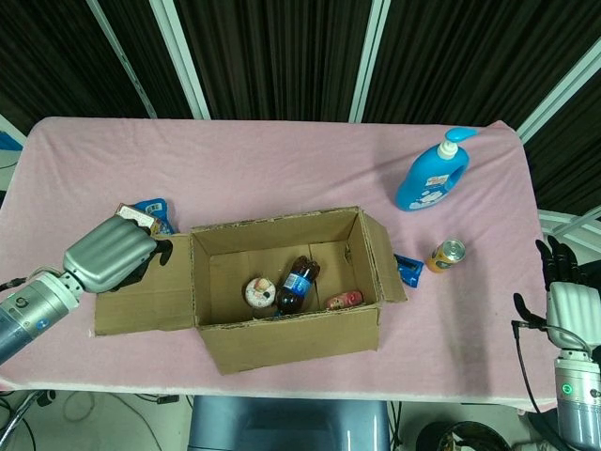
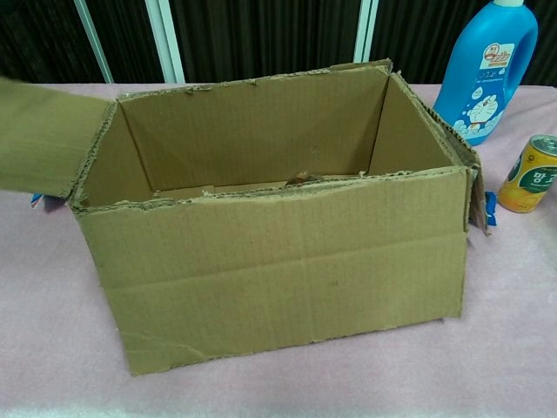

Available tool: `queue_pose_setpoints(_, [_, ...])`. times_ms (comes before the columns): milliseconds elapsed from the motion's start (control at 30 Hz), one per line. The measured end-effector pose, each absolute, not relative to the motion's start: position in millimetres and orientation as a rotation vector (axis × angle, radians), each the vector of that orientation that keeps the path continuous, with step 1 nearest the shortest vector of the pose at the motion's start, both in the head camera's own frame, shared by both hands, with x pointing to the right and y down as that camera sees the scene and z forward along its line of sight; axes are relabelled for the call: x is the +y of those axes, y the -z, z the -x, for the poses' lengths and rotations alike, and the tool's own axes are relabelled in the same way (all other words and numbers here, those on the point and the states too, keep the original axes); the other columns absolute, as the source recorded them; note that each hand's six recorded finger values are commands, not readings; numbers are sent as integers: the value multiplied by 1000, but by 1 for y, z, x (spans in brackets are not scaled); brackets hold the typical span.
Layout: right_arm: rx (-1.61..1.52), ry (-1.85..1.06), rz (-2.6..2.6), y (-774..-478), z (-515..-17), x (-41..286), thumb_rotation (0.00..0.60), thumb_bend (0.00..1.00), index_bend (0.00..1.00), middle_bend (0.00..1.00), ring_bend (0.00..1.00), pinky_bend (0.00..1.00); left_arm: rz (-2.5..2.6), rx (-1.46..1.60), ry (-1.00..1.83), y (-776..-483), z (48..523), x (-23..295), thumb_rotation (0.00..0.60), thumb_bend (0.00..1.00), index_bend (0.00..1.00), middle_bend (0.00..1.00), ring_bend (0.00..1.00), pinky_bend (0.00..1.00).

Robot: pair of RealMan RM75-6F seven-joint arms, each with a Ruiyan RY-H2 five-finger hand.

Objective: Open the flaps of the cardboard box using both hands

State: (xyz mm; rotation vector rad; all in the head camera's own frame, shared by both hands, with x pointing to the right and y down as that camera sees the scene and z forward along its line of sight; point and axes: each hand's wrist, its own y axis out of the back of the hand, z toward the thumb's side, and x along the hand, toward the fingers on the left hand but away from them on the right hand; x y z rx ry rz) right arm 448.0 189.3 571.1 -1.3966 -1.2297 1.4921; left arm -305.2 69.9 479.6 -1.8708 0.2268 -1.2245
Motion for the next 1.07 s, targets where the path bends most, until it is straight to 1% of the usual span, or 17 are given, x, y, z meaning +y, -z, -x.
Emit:
queue_pose_setpoints(67, [-1229, -1493, 1397, -571, -448, 190, 600, 376, 0, 0, 0, 236, 1869, 230, 1247, -483, 315, 72, 600, 1000, 482, 684, 508, 525])
queue_pose_setpoints(133, [-1227, -1496, 1399, -572, -448, 190, 600, 376, 0, 0, 0, 236, 1876, 248, 1268, -488, 325, 75, 600, 968, 471, 671, 495, 518])
queue_pose_setpoints(167, [-1226, -1496, 1400, -572, -447, 190, 600, 376, 0, 0, 0, 236, 1880, 260, 1275, -489, 329, 76, 600, 900, 450, 644, 468, 499])
queue_pose_setpoints(200, [-1224, -1497, 1401, -572, -447, 190, 600, 377, 0, 0, 0, 236, 1886, 276, 1282, -491, 334, 78, 600, 791, 413, 596, 423, 460])
queue_pose_setpoints(233, [-1223, -1496, 1401, -572, -447, 191, 600, 376, 0, 0, 0, 236, 1890, 291, 1285, -493, 337, 79, 600, 669, 360, 520, 355, 395])
queue_pose_setpoints(267, [-1221, -1496, 1401, -572, -447, 191, 600, 376, 0, 0, 0, 236, 1893, 307, 1287, -494, 340, 80, 600, 592, 316, 455, 301, 338])
queue_pose_setpoints(300, [-1220, -1496, 1401, -572, -447, 191, 600, 376, 0, 0, 0, 236, 1900, 334, 1289, -496, 344, 82, 600, 489, 249, 346, 212, 242])
queue_pose_setpoints(333, [-1218, -1496, 1402, -572, -446, 191, 600, 376, 0, 0, 0, 236, 1904, 358, 1291, -498, 348, 83, 600, 407, 185, 236, 122, 146])
queue_pose_setpoints(400, [-1214, -1496, 1403, -572, -446, 191, 600, 376, 0, 0, 0, 236, 1916, 426, 1294, -504, 356, 89, 600, 304, 100, 95, 24, 35])
queue_pose_setpoints(433, [-1211, -1495, 1404, -572, -446, 191, 600, 376, 0, 0, 0, 236, 1919, 460, 1295, -507, 360, 91, 600, 262, 57, 43, 3, 9])
queue_pose_setpoints(500, [-1203, -1496, 1406, -572, -446, 191, 600, 362, 0, 0, 0, 236, 1917, 546, 1294, -513, 370, 99, 600, 219, 11, 4, 0, 0])
queue_pose_setpoints(567, [-1185, -1497, 1406, -572, -445, 192, 598, 321, 0, 0, 0, 236, 1900, 623, 1295, -519, 378, 106, 600, 195, 0, 0, 0, 0])
queue_pose_setpoints(633, [-1155, -1499, 1409, -573, -444, 193, 576, 275, 0, 0, 0, 236, 1862, 710, 1300, -525, 389, 115, 600, 172, 0, 0, 0, 0])
queue_pose_setpoints(733, [-1105, -1502, 1418, -573, -443, 194, 531, 258, 0, 0, 0, 236, 1783, 829, 1313, -535, 405, 132, 600, 148, 0, 0, 0, 0])
queue_pose_setpoints(833, [-1066, -1502, 1427, -573, -443, 195, 516, 255, 0, 0, 0, 236, 1680, 922, 1341, -546, 421, 154, 600, 137, 0, 0, 0, 0])
queue_pose_setpoints(933, [-1048, -1502, 1439, -572, -443, 196, 519, 254, 0, 0, 0, 236, 1567, 975, 1373, -552, 439, 173, 600, 136, 0, 0, 0, 0])
queue_pose_setpoints(1067, [-1039, -1497, 1444, -572, -444, 196, 562, 254, 0, 0, 0, 236, 1471, 1002, 1406, -557, 458, 195, 600, 136, 0, 0, 0, 0])
